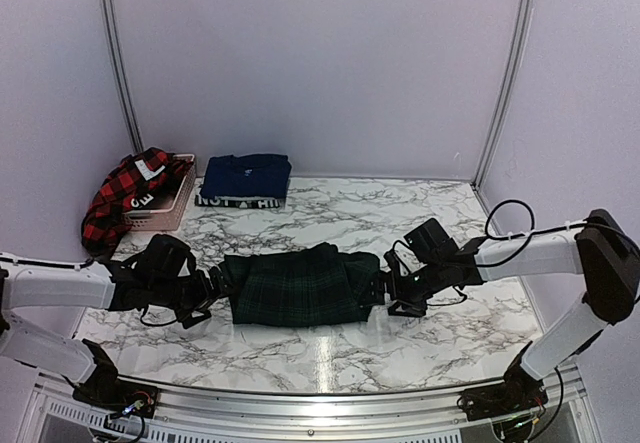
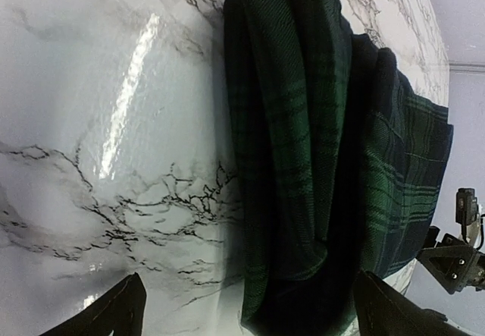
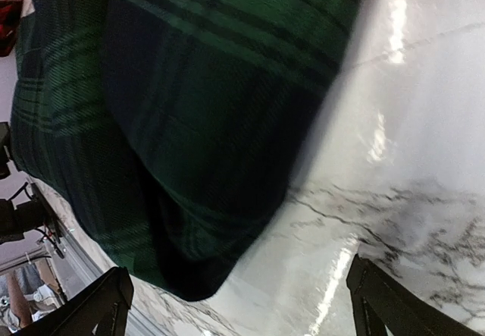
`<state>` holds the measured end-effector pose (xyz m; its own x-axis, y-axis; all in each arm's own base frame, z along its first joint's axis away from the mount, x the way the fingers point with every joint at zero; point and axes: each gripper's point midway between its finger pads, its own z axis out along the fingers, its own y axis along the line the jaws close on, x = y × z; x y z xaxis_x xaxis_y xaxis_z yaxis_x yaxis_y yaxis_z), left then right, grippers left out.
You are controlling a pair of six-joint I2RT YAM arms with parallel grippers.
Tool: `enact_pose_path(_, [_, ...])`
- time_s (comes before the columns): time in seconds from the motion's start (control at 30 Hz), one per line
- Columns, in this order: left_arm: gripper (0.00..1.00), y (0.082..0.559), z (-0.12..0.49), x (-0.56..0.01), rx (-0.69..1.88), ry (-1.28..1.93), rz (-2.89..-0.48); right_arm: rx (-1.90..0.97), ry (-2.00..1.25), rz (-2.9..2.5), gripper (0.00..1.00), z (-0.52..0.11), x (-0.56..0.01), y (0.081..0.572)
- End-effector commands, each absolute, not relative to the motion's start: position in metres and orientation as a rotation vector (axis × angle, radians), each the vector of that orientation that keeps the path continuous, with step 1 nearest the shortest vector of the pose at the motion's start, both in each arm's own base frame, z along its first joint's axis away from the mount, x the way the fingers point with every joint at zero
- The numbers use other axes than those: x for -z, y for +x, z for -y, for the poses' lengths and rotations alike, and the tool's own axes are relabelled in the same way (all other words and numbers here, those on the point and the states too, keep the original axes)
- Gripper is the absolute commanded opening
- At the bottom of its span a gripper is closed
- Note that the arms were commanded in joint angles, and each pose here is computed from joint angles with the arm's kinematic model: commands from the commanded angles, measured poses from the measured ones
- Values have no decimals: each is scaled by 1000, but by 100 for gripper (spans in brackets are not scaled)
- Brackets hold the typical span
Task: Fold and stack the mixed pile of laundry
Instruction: Pick up the rectangle-folded skirt from the center of the board.
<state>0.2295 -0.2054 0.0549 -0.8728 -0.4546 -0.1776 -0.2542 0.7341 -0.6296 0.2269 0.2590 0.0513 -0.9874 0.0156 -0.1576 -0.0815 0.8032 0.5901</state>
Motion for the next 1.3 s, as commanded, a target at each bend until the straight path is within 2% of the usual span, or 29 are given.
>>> enact_pose_path(0.0, [99,237,232,-62,1052,-532,-2548,-1057,-49,-2743,98,-279,-56,247])
enact_pose_path(0.23, [99,242,252,-49,1055,-485,-2572,-1100,-76,-2739,94,-293,-40,256])
enact_pose_path(0.33, [88,246,255,-42,1040,-500,-2576,-1121,-101,-2738,87,-303,-33,262])
enact_pose_path(0.47, [81,252,265,-37,1051,-494,-2589,-1132,-124,-2745,80,-316,-29,269])
enact_pose_path(0.53, [83,255,271,-43,1077,-484,-2567,-1130,-135,-2737,80,-322,-31,270])
enact_pose_path(0.7, [99,252,256,-49,1103,-576,-2506,-1096,-131,-2755,77,-319,-27,270])
enact_pose_path(0.83, [99,246,236,-58,1162,-622,-2403,-1062,-86,-2814,77,-306,-15,261])
enact_pose_path(1.0, [99,246,243,-84,1284,-527,-2301,-1083,-79,-2826,74,-305,-10,260])
enact_pose_path(1.27, [99,264,269,-74,1293,-492,-2370,-1101,-102,-2847,72,-312,-2,262])
